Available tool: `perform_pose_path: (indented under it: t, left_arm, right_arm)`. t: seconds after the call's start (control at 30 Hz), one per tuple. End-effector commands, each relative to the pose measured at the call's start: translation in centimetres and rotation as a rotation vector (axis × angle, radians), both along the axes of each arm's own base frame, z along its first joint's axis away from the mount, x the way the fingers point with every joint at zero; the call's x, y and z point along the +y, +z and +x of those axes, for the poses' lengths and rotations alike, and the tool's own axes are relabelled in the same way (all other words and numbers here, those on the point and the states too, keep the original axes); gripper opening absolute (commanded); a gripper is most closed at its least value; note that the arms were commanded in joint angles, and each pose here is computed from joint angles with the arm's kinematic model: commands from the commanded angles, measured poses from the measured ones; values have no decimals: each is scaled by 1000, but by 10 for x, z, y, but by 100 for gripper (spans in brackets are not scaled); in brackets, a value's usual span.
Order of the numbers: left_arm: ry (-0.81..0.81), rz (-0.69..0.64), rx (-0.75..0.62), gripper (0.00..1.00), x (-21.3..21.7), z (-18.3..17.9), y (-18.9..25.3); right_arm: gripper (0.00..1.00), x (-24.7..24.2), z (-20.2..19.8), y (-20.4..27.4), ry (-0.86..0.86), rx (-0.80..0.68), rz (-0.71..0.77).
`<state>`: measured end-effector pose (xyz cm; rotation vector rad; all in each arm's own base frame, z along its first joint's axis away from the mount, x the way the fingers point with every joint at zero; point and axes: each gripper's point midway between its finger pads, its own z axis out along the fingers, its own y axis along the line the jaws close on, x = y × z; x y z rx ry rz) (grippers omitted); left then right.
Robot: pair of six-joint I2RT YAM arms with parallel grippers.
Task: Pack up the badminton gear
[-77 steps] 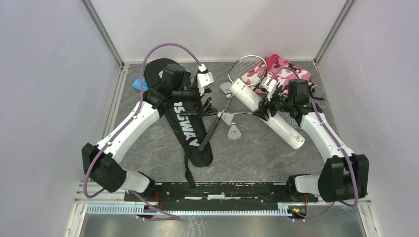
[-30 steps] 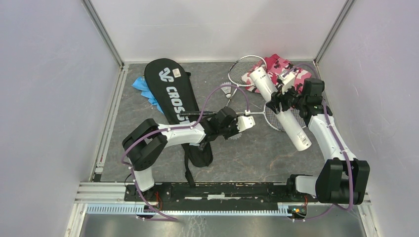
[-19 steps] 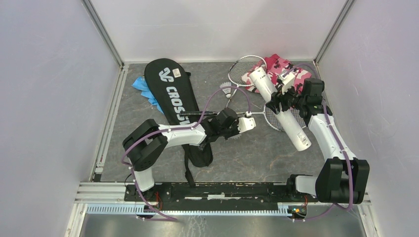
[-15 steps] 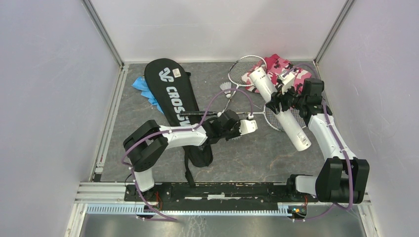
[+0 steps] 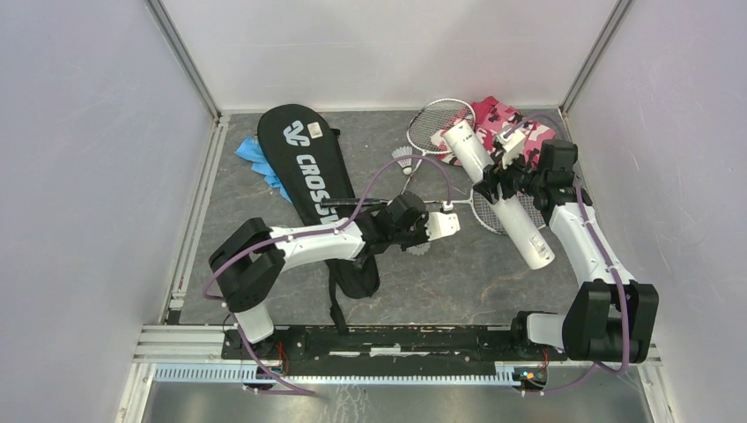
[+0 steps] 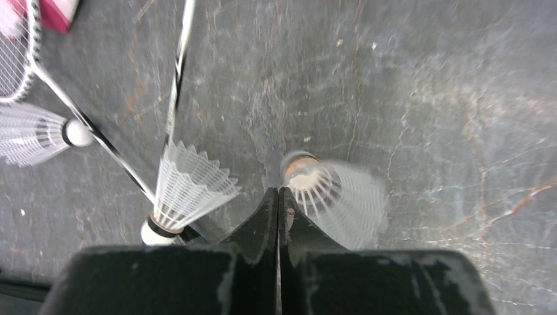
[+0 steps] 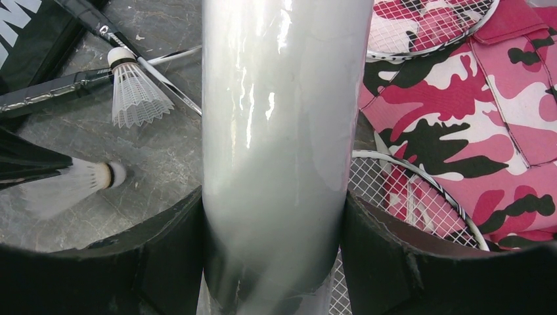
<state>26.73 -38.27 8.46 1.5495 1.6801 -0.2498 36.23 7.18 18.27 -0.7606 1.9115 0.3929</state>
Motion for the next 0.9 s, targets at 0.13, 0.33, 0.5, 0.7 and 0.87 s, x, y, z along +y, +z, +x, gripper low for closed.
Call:
perform_pose_path:
  t: [0.13,0.33,0.5,0.7,0.87]
  left_arm:
    - [-92,-184,119,2,-13,-12,79]
    - [-49,-332,252,2,13,4,117]
    - [14,-476,316,2,52,29,154]
    - [85,-627,343,2,100,54,194]
    - [105,-727,397,2,119,60,215]
  right_arm:
    - [43,12,-2,15,112,-65,10]
    - [43,24,-14,17,226,-79,14]
    - [43,32,-24,14,322,-71,10]
    - [43,44,-34,5,431,-46,-12]
    - [43,64,-48,-8,549,-24,-69]
